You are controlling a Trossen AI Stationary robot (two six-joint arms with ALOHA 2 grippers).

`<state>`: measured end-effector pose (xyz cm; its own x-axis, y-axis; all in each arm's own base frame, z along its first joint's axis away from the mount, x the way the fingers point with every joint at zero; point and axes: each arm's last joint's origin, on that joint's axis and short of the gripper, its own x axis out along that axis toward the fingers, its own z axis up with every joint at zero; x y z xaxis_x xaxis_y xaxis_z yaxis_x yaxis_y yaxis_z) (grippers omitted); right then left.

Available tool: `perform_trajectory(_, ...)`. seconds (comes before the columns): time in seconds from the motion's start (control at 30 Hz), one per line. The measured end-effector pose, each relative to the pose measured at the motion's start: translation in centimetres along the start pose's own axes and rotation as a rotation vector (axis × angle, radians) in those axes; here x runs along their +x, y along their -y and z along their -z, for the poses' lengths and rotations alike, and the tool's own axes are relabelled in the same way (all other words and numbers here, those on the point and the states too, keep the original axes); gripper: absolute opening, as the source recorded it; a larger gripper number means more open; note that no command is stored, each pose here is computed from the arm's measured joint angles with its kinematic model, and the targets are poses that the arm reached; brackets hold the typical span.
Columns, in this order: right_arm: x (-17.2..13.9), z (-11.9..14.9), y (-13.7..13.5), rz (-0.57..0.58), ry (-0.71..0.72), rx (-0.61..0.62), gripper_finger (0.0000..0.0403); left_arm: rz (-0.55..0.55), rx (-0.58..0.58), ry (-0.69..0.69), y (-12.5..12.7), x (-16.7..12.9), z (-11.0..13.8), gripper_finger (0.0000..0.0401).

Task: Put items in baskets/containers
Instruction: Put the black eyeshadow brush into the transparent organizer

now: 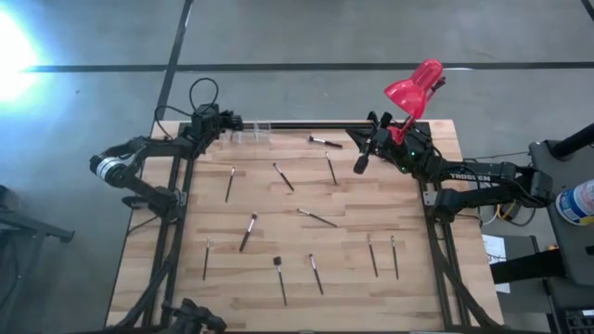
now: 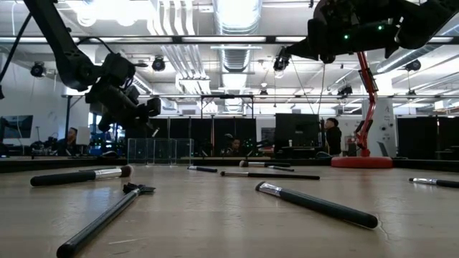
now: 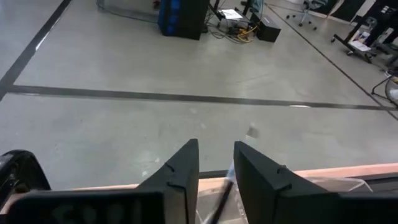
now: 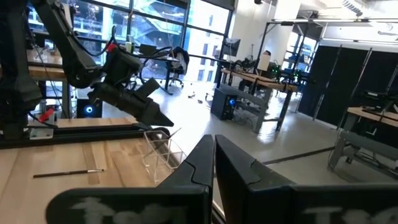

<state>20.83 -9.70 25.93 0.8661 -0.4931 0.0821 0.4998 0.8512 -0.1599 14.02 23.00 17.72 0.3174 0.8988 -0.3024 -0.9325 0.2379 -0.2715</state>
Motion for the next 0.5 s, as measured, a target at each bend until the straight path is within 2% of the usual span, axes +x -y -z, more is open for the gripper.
perform_trajectory(0.1,0.0,0.0,0.0,0.0,-0.001,0.0,0.0008,0.013,0.029,0.011,0.2,0.0,-0.4,0.01)
perform_trajectory(0.23,0.0,0.1,0.0,-0.003,-0.015,0.003,0.0008,0.117,0.067,0.035,0.8,-0.8,-1.8,0.0092)
perform_trajectory(0.37,0.0,0.4,-0.1,-0.006,-0.037,0.005,0.0008,0.268,0.096,0.062,1.7,-2.6,-2.6,0.0059)
perform_trajectory(0.5,0.0,0.4,-0.1,-0.008,-0.044,0.012,0.0008,0.406,0.151,0.072,3.1,-4.9,-1.9,0.001)
